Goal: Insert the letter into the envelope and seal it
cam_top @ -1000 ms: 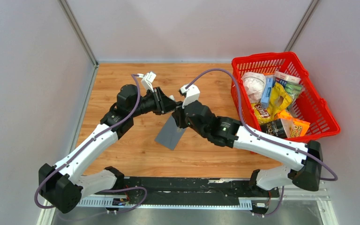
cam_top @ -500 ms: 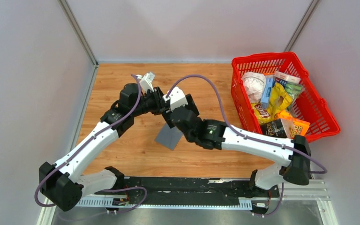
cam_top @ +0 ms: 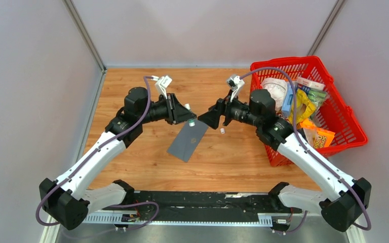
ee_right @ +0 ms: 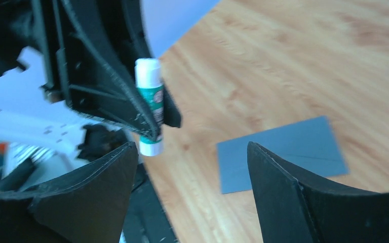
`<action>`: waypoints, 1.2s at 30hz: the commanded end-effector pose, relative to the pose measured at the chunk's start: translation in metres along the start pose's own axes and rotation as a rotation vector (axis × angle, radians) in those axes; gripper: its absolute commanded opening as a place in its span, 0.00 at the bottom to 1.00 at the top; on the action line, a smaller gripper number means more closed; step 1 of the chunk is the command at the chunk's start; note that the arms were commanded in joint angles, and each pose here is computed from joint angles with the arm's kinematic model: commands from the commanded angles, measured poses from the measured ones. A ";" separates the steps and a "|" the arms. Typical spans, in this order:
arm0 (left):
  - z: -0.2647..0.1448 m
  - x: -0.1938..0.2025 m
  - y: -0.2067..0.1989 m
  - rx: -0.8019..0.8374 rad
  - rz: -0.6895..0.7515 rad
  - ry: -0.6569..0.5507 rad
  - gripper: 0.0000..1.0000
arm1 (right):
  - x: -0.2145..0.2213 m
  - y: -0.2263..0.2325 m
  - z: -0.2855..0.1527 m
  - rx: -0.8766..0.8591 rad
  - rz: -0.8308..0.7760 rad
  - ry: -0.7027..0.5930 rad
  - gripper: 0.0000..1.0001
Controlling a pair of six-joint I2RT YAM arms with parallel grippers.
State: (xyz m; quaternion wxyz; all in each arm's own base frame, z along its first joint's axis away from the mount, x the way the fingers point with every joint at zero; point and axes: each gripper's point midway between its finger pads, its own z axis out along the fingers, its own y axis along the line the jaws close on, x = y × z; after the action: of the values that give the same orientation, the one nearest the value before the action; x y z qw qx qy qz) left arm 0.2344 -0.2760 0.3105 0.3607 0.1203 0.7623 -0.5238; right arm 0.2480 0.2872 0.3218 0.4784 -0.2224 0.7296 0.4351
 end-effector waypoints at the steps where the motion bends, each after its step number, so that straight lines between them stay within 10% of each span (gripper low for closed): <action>1: -0.010 -0.011 -0.044 0.196 0.097 -0.010 0.00 | -0.004 0.067 -0.010 -0.401 0.058 0.018 0.82; 16: -0.009 -0.023 -0.067 0.329 0.055 -0.065 0.00 | -0.011 0.080 0.000 -0.466 0.103 -0.003 0.73; 28: -0.017 -0.033 -0.067 0.292 0.095 -0.145 0.00 | -0.009 0.083 0.004 -0.457 0.127 -0.003 0.47; 36: -0.021 -0.040 -0.058 0.190 0.119 -0.186 0.00 | -0.010 0.071 0.009 -0.307 0.116 -0.005 0.12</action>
State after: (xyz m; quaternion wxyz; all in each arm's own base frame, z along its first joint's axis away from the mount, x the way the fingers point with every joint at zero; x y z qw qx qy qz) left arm 0.2173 -0.2830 0.3690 0.4037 0.1523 0.6690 -0.6052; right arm 0.1979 0.3343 0.3498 0.3811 -0.2646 0.6492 0.6027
